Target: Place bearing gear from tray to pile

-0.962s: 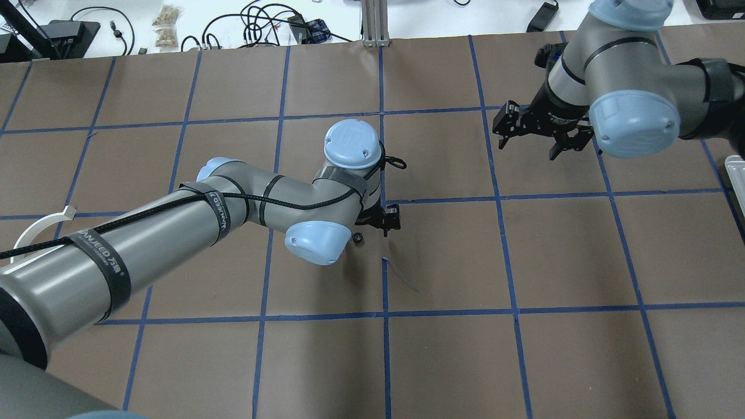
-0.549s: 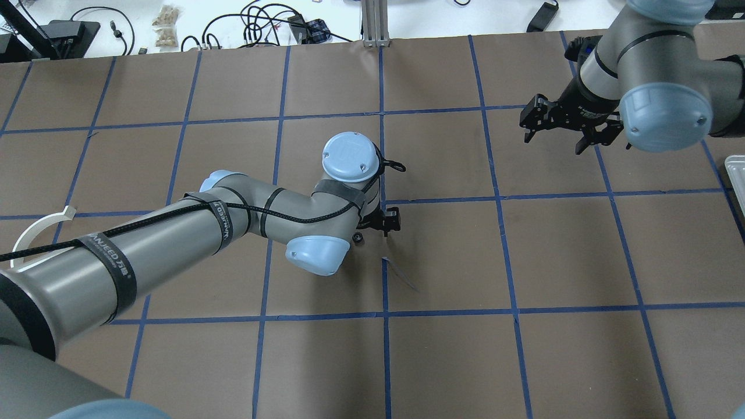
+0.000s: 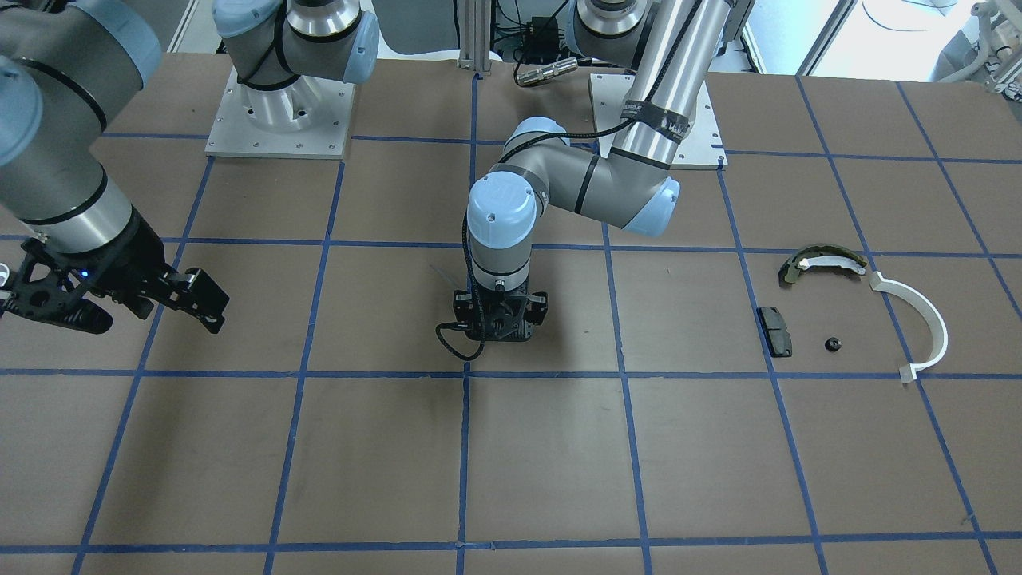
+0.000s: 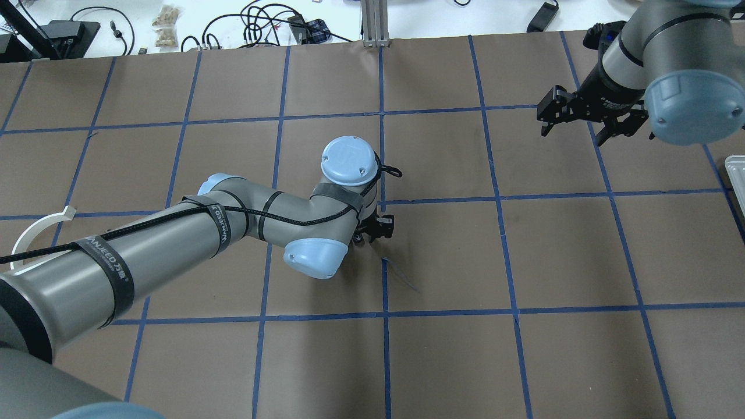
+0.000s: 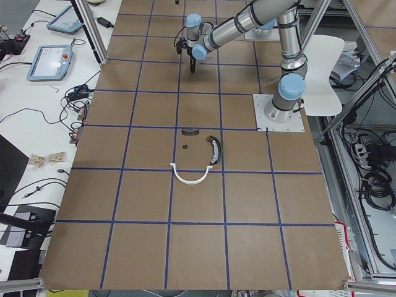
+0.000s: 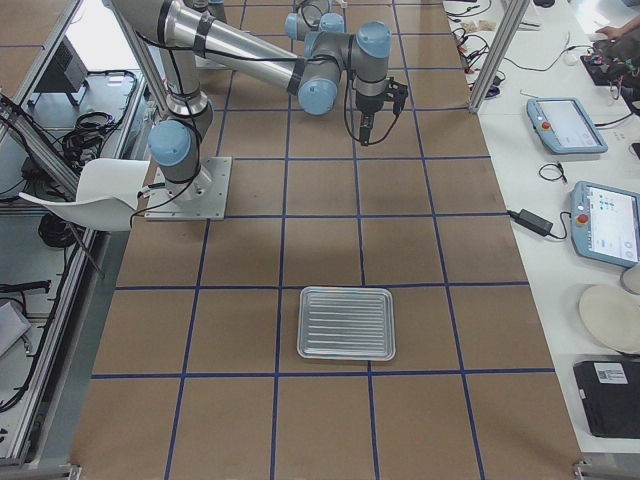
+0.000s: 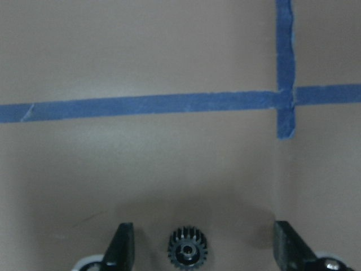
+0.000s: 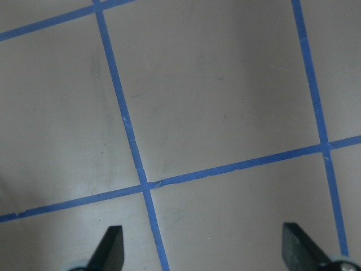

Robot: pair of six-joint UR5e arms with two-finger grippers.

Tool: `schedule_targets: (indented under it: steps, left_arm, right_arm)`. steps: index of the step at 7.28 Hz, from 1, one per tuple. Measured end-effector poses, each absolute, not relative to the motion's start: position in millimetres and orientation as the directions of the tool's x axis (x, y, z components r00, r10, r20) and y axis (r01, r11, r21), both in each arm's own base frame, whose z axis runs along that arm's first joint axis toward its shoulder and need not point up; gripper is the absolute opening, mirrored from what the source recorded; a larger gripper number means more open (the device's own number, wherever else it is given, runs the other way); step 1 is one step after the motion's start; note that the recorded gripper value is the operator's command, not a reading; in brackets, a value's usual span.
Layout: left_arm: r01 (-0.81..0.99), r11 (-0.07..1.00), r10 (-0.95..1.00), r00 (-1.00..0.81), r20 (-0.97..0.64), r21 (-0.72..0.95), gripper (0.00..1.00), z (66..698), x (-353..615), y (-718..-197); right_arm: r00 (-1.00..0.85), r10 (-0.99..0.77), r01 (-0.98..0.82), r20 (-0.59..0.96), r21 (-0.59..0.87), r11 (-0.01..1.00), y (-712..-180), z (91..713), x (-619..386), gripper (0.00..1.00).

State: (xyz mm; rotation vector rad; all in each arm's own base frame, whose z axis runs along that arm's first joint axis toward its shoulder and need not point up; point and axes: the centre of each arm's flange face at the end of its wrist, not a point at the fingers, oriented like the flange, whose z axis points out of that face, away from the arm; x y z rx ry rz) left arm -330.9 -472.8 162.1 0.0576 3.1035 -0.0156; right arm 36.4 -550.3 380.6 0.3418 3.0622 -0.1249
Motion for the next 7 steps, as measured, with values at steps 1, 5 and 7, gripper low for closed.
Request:
schedule_targets:
  steps: [1, 5, 7]
  left_arm:
    - [0.037, 0.999, 0.036, -0.999, -0.036, -0.015, 0.00, 166, -331, -475]
    - [-0.071, 0.991, -0.055, -0.988, -0.144, 0.109, 0.00, 208, -207, -538]
    - [-0.012, 0.965, 0.025, -0.990, -0.136, 0.262, 0.00, 240, -93, -563]
  right_arm:
    - [-0.975, 0.210, 0.215, -0.069, -0.094, 0.972, -544, 401, 40, 1.00]
    - [-0.963, 0.261, 0.261, -0.070, 0.013, 0.965, -516, 434, 47, 1.00]
    - [-0.961, 0.264, 0.265, -0.081, -0.012, 0.964, -506, 456, 58, 1.00]
